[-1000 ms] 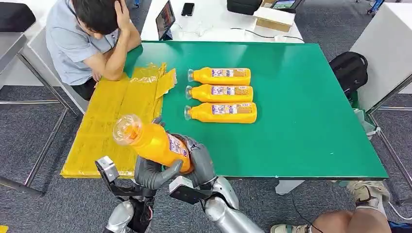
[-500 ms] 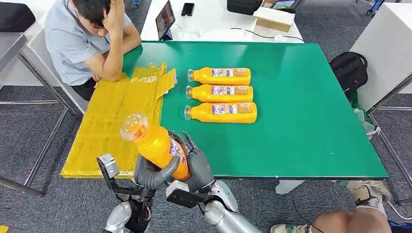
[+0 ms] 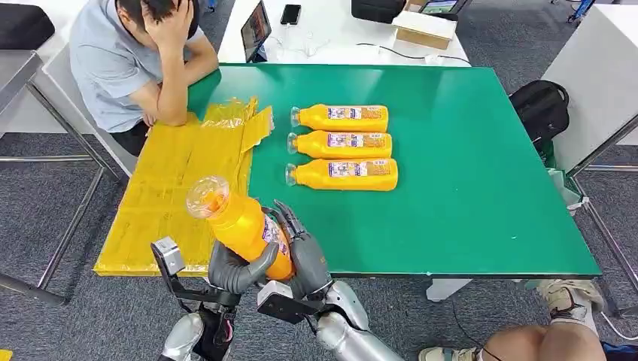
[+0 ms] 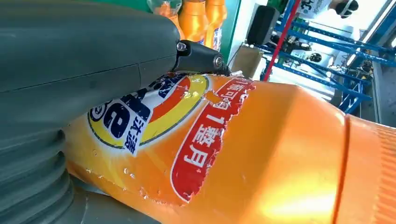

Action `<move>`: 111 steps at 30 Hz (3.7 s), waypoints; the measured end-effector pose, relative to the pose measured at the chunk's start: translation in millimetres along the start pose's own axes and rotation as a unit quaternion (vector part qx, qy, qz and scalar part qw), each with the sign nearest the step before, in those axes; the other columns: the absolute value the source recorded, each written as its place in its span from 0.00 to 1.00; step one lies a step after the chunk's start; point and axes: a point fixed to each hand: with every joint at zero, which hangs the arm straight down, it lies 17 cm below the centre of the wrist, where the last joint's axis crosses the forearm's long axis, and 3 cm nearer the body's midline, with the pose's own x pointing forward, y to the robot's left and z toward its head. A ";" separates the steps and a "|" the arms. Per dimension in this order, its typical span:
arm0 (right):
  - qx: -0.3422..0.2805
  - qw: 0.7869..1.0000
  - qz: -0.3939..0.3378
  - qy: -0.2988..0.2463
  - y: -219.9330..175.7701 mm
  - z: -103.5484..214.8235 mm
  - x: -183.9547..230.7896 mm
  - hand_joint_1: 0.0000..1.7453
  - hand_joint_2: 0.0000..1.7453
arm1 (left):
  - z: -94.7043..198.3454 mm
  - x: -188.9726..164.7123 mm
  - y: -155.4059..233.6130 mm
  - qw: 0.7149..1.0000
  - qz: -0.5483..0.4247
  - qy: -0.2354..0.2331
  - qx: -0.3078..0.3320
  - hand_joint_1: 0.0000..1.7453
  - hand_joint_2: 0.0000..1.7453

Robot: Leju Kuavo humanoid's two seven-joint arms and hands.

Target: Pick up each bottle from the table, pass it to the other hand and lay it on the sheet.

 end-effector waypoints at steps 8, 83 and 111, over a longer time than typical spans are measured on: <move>0.000 1.000 0.000 0.000 0.0 0.0 0.0 0.00 1.00 | 0.0 -0.1 0.0 1.000 0.000 0.000 0.000 1.00 1.00; -0.248 0.964 -0.075 -0.056 -132.5 31.4 75.0 0.00 0.00 | -32.8 -104.8 181.6 0.833 -0.505 0.206 -0.091 0.00 1.00; -0.235 0.969 -0.057 -0.051 -122.2 33.9 69.4 0.00 0.00 | -42.7 -51.4 170.1 0.924 -0.366 0.107 0.027 0.00 1.00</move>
